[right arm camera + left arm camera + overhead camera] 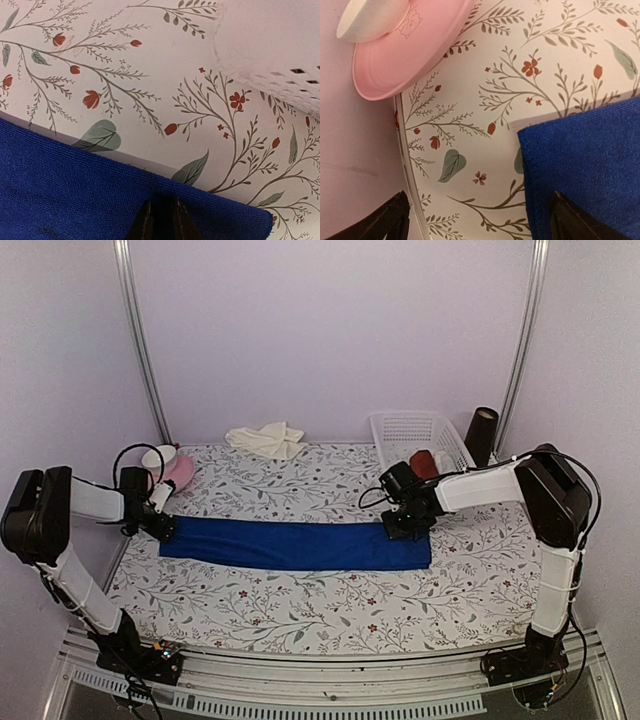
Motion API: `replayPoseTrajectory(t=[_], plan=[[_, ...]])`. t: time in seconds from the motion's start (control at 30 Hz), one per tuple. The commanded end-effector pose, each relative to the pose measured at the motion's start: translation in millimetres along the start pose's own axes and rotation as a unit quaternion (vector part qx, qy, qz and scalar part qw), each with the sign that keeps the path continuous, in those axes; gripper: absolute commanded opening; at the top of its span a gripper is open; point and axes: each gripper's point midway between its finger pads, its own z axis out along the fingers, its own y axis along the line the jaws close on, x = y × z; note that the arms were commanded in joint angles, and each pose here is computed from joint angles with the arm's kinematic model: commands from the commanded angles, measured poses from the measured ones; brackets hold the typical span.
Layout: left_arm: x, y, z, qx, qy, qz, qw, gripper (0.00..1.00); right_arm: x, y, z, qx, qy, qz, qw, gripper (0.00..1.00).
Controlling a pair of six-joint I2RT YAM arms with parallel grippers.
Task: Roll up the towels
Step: Smooth out the towel at the center of the board, then pick up the towel from the center of the board.
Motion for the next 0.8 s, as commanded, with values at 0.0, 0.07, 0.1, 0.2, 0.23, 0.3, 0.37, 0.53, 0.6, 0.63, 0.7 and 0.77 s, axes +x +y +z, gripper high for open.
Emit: replayPoseTrajectory(t=[0.0,0.07,0.1,0.2,0.23,0.3,0.37,0.53,0.6,0.63,0.7,0.77], plan=[[11,1,6,-0.029,0.015,-0.006,0.999,0.97,6,-28,6,0.056,0.025,-0.005,0.998,0.12],[11,5,6,-0.038,0.017,-0.007,0.999,0.97,8,-29,4,0.056,0.029,-0.010,0.998,0.13],[12,5,6,-0.039,0.019,-0.006,0.999,0.97,8,-29,3,0.055,0.030,-0.010,0.998,0.13],[8,8,0,-0.041,0.012,-0.008,0.999,0.97,1,-29,-18,0.042,0.012,0.001,0.999,0.13],[7,9,-4,-0.040,0.007,-0.010,0.999,0.97,-1,-29,-28,0.042,0.002,0.005,0.999,0.13],[0,11,-13,-0.036,-0.005,-0.014,0.999,0.97,-1,-30,-47,0.042,-0.015,0.011,0.999,0.17],[-7,12,-22,-0.030,-0.018,-0.019,0.999,0.97,-1,-28,-65,0.038,-0.032,0.020,0.999,0.32],[-20,16,-44,-0.022,-0.047,-0.030,0.998,0.97,21,-30,-80,0.025,-0.035,0.040,0.998,0.98],[-24,16,-53,-0.019,-0.059,-0.029,0.998,0.97,31,-36,-83,0.032,-0.036,0.055,0.997,0.99],[-24,16,-57,-0.020,-0.065,-0.028,0.997,0.97,36,-41,-85,0.038,-0.039,0.072,0.996,0.99],[-25,16,-64,-0.019,-0.075,-0.026,0.997,0.97,41,-48,-92,0.043,-0.052,0.103,0.992,0.99],[-25,16,-71,-0.019,-0.084,-0.025,0.996,0.97,48,-52,-98,0.039,-0.070,0.127,0.989,0.99]])
